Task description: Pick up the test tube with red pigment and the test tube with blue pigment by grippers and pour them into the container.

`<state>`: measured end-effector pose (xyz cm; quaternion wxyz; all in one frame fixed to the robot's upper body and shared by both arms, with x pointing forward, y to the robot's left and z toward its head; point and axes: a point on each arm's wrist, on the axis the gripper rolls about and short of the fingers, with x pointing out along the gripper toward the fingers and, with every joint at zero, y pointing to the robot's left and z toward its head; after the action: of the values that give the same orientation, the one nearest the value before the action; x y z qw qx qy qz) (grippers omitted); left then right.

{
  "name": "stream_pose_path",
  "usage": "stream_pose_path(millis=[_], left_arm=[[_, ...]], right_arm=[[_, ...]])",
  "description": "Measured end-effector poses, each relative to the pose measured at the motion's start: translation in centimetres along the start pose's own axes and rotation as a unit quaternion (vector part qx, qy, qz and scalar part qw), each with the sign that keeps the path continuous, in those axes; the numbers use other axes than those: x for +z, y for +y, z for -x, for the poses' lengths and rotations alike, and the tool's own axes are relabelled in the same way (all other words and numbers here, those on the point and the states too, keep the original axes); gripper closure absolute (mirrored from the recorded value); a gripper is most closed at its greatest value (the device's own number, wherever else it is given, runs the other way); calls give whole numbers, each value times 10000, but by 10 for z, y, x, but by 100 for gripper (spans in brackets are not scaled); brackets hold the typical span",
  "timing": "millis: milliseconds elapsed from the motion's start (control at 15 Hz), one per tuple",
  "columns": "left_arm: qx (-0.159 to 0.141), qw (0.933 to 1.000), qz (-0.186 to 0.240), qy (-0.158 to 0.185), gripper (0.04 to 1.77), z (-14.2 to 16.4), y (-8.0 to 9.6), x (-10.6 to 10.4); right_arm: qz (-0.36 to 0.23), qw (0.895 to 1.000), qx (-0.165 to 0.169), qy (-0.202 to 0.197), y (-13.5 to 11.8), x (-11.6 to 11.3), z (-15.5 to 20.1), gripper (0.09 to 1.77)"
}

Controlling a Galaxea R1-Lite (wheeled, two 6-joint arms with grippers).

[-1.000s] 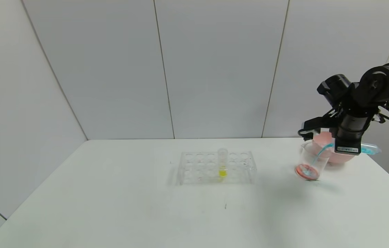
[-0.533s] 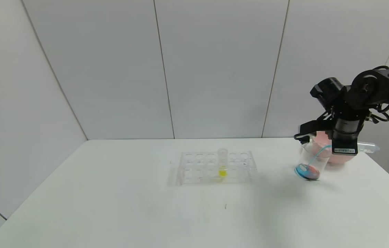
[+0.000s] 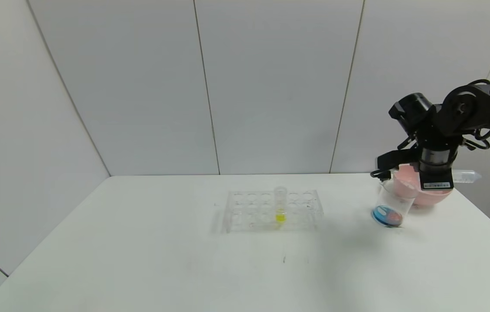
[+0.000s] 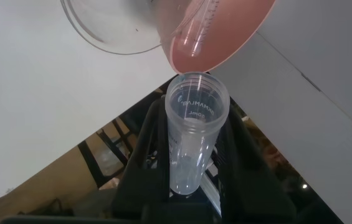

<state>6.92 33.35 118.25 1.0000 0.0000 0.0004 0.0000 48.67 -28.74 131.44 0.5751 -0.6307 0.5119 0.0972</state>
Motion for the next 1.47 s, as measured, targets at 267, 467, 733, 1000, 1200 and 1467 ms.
stream_pose_path(millis=[267, 467, 733, 1000, 1200, 1467], left_arm=[[0, 10000, 0, 2, 5, 0, 0, 0], [0, 10000, 0, 0, 5, 0, 0, 0], [0, 10000, 0, 2, 5, 0, 0, 0], [-2, 10000, 0, 0, 5, 0, 0, 0], [0, 10000, 0, 0, 5, 0, 0, 0], [0, 10000, 0, 2, 5, 0, 0, 0]], right_arm=[[96, 9999, -106, 88, 0, 1, 6, 136], [109, 9998, -142, 115, 1, 2, 7, 136], [62, 9998, -178, 86, 0, 3, 9, 136], [-274, 9986, -179, -413, -6, -2, 11, 136], [-1070, 9882, 66, -1099, -9, -9, 15, 136], [-2222, 9453, 670, -2292, -14, -17, 25, 136]])
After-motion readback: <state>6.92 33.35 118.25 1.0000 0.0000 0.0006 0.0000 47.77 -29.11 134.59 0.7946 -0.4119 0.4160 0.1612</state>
